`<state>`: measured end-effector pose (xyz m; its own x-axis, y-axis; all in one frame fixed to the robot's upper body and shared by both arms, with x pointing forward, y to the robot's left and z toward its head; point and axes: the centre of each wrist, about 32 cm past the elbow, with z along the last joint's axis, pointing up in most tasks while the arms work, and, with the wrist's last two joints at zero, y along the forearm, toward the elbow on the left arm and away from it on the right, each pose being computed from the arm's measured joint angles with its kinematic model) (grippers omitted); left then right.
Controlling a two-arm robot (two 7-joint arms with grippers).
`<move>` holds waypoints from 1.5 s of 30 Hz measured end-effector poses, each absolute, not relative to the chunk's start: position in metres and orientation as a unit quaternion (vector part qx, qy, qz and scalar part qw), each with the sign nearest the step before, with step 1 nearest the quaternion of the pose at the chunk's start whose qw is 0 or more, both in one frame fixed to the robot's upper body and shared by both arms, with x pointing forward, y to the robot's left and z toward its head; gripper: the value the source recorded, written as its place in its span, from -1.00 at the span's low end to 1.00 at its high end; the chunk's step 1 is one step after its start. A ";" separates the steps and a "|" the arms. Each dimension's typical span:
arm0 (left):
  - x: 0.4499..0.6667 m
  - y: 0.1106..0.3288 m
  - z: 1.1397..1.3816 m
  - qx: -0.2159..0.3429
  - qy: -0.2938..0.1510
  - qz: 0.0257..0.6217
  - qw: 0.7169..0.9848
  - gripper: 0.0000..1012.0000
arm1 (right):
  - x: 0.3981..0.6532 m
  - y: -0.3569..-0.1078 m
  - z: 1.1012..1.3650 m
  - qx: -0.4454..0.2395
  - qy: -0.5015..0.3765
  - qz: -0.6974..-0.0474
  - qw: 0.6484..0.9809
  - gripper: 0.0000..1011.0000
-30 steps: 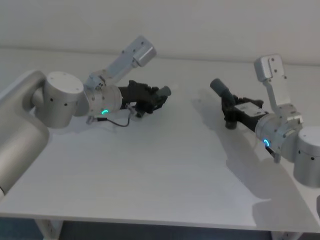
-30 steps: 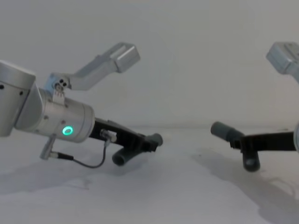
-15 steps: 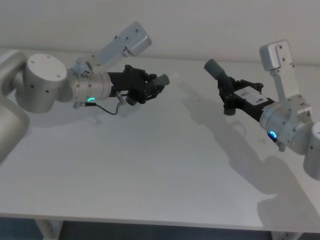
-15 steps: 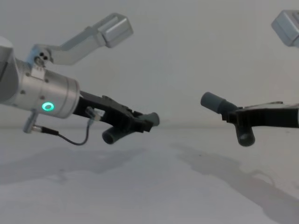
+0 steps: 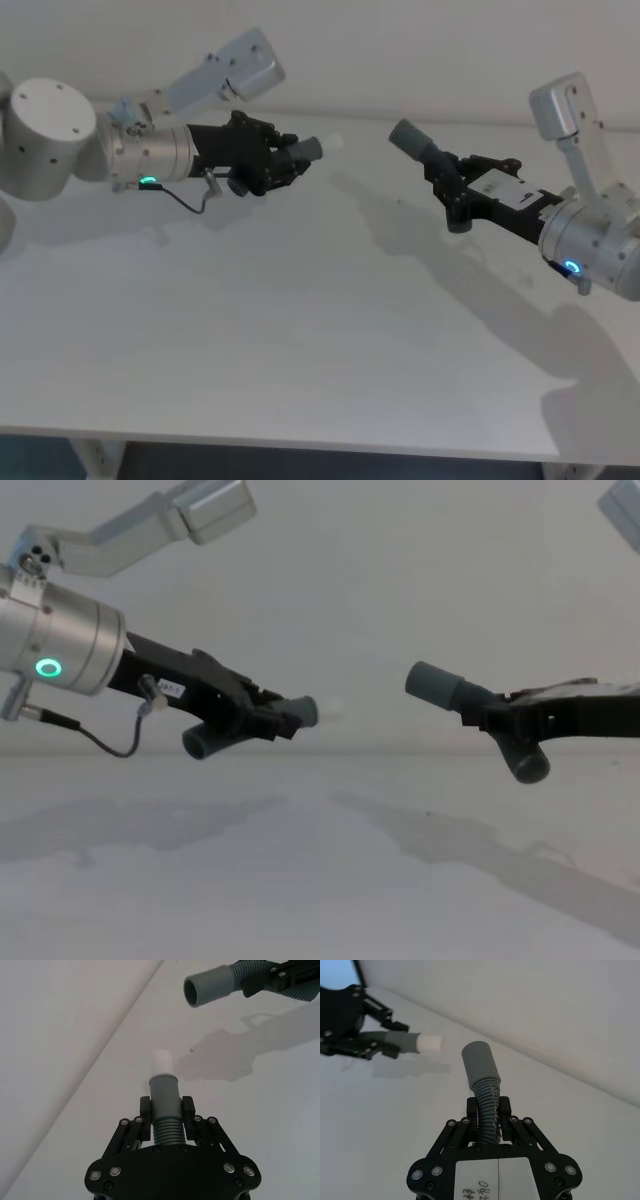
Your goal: Use both hands to pick up one end of the pipe from the table, align the ends, and insert them.
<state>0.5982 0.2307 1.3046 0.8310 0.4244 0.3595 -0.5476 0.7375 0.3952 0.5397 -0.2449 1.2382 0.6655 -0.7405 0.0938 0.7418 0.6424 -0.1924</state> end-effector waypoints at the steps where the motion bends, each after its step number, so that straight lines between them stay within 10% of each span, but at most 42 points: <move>1: 0.598 0.231 1.306 0.249 -0.126 0.260 0.924 -0.29 | 0.541 -0.248 1.239 -0.109 -0.004 -0.397 0.911 -0.51; 45: 0.613 0.243 1.332 0.247 -0.234 0.114 0.933 -0.29 | 0.578 -0.290 1.255 -0.136 0.035 -0.182 0.973 -0.51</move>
